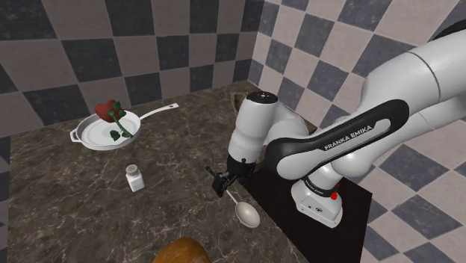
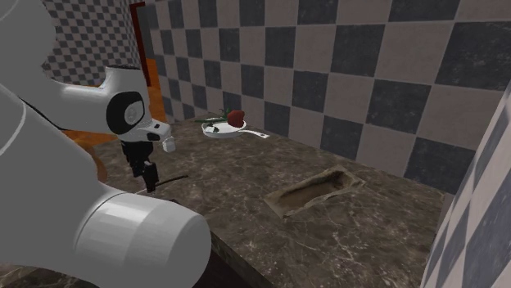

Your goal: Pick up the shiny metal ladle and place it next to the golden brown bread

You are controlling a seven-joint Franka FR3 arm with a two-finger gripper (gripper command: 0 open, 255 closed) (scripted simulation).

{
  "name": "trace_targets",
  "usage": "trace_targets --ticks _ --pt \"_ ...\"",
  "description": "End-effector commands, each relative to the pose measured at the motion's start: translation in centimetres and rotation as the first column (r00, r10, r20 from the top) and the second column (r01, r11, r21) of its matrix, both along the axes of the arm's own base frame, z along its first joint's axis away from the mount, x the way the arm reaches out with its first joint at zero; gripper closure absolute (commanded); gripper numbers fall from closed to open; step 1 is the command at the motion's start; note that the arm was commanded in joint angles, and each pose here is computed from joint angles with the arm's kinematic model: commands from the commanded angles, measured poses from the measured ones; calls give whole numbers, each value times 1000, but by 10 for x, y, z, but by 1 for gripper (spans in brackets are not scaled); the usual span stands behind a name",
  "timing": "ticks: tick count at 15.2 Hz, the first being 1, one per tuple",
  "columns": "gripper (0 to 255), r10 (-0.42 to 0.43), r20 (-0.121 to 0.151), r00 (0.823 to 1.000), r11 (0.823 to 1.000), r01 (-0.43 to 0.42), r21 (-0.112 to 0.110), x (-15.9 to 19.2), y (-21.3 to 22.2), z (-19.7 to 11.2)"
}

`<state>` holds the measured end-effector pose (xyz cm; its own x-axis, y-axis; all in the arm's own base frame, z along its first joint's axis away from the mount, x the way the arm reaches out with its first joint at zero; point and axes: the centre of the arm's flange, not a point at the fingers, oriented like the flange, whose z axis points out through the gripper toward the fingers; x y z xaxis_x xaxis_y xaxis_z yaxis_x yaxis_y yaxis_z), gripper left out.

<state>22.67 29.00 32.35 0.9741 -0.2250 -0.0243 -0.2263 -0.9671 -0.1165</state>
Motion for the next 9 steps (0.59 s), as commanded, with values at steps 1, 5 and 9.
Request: trace_targets --ticks 1,5,9 --pt "0 0 -2 1000 1000 0 -1 -2 -3 24" --pt "0 0 -2 1000 1000 0 -1 -2 -4 34" --pt "0 0 -2 1000 1000 0 -1 -2 -4 34"
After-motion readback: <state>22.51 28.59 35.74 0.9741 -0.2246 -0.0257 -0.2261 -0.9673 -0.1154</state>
